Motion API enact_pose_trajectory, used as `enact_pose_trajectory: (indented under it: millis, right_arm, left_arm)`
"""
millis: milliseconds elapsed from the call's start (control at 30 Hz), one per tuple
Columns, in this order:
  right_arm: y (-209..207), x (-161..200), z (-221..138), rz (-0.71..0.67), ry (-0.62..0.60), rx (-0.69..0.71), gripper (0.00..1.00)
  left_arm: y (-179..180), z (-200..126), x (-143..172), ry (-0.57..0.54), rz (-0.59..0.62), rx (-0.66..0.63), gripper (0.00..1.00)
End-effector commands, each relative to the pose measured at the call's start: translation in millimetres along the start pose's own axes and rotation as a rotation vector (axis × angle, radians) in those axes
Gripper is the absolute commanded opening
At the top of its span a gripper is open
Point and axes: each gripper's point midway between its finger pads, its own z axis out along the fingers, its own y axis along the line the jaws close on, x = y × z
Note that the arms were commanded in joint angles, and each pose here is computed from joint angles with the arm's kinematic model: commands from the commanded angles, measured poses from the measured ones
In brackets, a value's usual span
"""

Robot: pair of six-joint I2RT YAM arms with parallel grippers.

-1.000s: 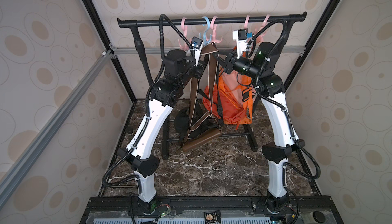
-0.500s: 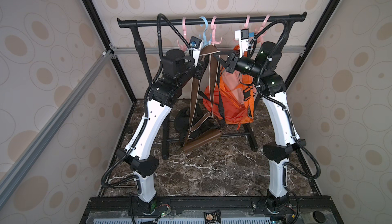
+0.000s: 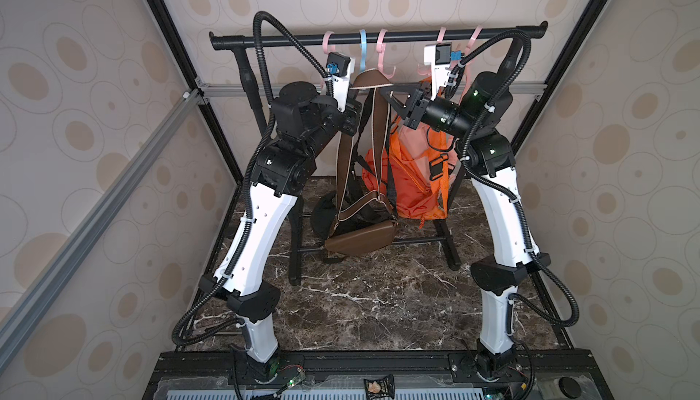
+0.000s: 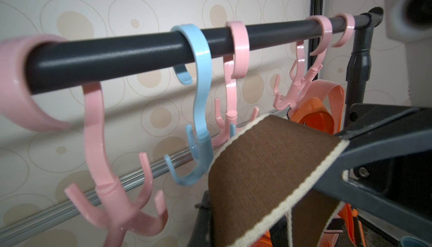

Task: Hang the bag on a hook
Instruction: Hang the bag on the hook.

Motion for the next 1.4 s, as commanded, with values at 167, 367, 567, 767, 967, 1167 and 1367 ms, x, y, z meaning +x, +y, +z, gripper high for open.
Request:
enact_pose_trajectory:
  millis: [167, 367, 567, 767, 967, 1167, 1367]
  right_arm:
    - [-14, -56, -19, -0.155, -0.195, 0.115, 0.00]
    - [-20, -58, -17, -0.179, -0.212, 0.132, 0.00]
    - [-24, -57, -16, -0.193, -0.215, 0.140, 0.00]
    - [-43, -51, -12, -0.203, -0.218, 0.198, 0.00]
    - [-46, -55, -14, -0.233, -0.237, 0.226, 0.00]
    - [-40, -63, -17, -0.261, -0.260, 0.226, 0.00]
    - [-47, -63, -17, -0.287, -0.264, 0.268, 0.00]
  left_arm:
    - [70, -13, -35, -0.103, 0.031, -0.273, 0.00]
    - [83, -19, -49, -0.157, 0.031, -0.310, 0.00]
    - [82, -13, -42, -0.141, 0.040, -0.295, 0.00]
    - [96, -6, -38, -0.146, 0.054, -0.360, 0.00]
    - [105, -11, -52, -0.212, 0.052, -0.422, 0.00]
    - [108, -13, -60, -0.247, 0.069, -0.442, 0.00]
    - [116, 0, -43, -0.207, 0.150, -0.505, 0.00]
